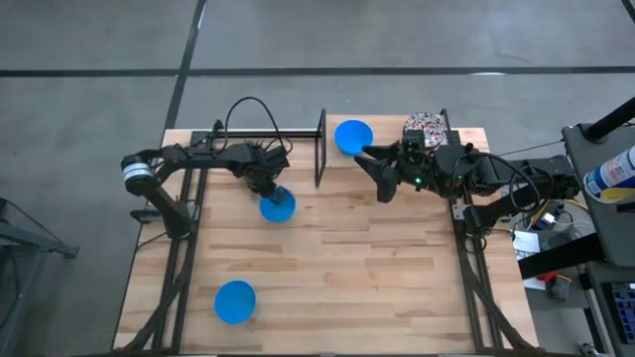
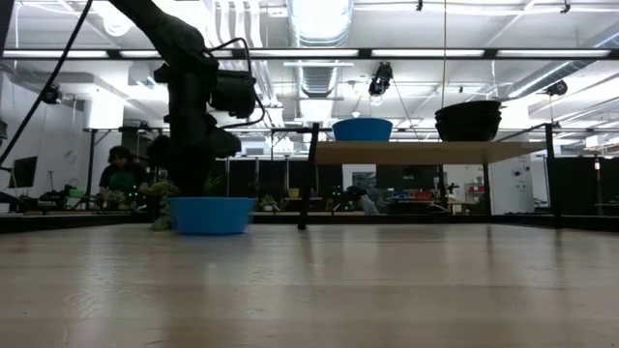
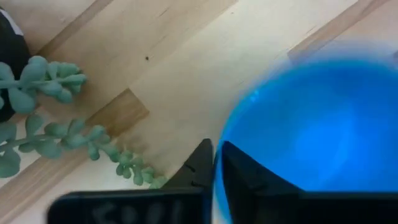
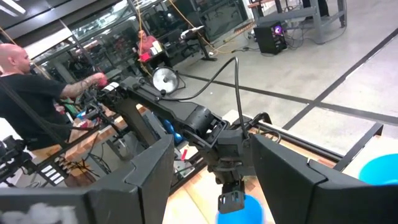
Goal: Pick & Place Mini bowls
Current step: Stack the top blue bowl on top of the other blue bowl on the shelf, then stack the blue bowl on top of the other blue bowl on the shelf
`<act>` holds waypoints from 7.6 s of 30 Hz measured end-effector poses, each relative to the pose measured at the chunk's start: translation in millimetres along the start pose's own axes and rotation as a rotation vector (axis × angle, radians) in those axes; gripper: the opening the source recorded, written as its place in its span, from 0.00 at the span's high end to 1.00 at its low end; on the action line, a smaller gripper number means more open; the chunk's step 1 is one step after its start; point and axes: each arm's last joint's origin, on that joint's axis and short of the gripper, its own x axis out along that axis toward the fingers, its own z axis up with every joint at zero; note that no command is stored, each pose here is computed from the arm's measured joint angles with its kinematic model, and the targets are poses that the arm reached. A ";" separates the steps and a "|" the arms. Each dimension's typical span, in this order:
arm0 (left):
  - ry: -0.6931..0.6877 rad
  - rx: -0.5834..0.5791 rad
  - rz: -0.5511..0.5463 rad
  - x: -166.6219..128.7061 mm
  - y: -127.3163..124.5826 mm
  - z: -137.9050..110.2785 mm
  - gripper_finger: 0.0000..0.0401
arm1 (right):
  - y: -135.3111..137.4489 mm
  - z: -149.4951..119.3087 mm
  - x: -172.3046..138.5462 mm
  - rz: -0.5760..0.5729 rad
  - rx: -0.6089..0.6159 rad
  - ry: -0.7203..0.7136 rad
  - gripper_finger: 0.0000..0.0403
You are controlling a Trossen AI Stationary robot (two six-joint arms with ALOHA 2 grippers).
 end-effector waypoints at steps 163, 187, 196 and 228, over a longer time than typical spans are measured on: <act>-0.129 0.159 -0.281 -195.1 -85.2 85.9 0.85 | -0.5 5.2 2.3 0.017 -0.078 -0.040 0.48; 0.141 0.107 -0.070 -167.0 -48.1 -117.1 0.85 | -5.4 -11.5 7.7 0.034 -0.013 0.027 0.48; 0.180 0.252 -0.344 -136.5 -61.4 -178.8 0.83 | -5.7 -15.0 9.1 0.049 0.000 0.048 0.48; 0.343 0.345 -0.176 -33.2 -82.3 -261.6 0.65 | -6.5 -16.3 9.5 0.044 0.023 0.050 0.48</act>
